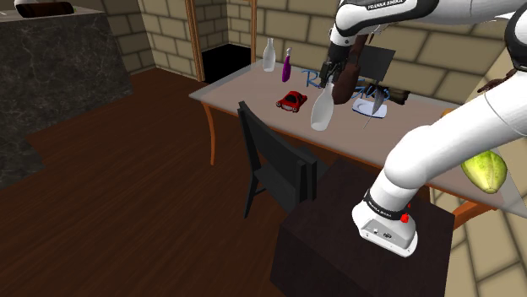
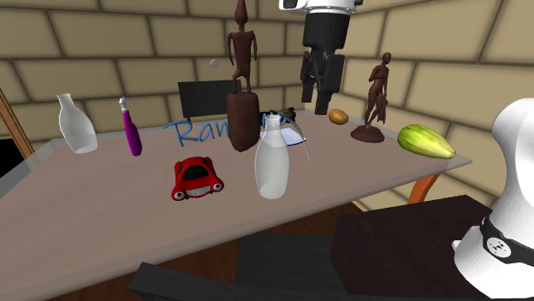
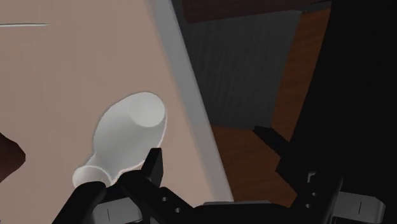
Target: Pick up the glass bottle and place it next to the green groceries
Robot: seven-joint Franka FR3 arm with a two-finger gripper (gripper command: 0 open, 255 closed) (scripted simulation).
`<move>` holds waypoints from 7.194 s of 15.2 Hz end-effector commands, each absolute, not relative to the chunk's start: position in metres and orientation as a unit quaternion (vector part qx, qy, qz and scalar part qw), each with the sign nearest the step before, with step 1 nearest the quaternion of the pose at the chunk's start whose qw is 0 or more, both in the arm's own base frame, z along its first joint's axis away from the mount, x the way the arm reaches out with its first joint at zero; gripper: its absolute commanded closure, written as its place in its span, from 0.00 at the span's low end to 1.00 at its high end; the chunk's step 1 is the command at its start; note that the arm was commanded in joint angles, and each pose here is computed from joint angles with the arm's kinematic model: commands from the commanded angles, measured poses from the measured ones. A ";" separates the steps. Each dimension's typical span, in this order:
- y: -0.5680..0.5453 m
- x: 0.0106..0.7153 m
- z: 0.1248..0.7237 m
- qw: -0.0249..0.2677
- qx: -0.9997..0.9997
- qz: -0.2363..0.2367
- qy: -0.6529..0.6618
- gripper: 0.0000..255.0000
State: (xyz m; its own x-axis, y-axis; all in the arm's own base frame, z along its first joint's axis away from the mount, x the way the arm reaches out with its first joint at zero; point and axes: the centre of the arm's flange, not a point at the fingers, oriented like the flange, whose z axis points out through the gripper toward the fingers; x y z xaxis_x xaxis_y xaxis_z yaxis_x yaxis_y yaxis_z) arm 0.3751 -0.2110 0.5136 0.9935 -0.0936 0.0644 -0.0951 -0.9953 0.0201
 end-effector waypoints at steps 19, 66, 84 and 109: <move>-0.352 0.407 0.421 0.002 0.996 0.036 -0.084 0.00; -0.352 0.407 0.580 0.002 0.996 0.036 -0.084 1.00; -0.352 0.407 0.675 0.002 0.996 0.036 -0.084 1.00; -0.355 0.262 0.746 0.002 0.996 0.036 -0.084 1.00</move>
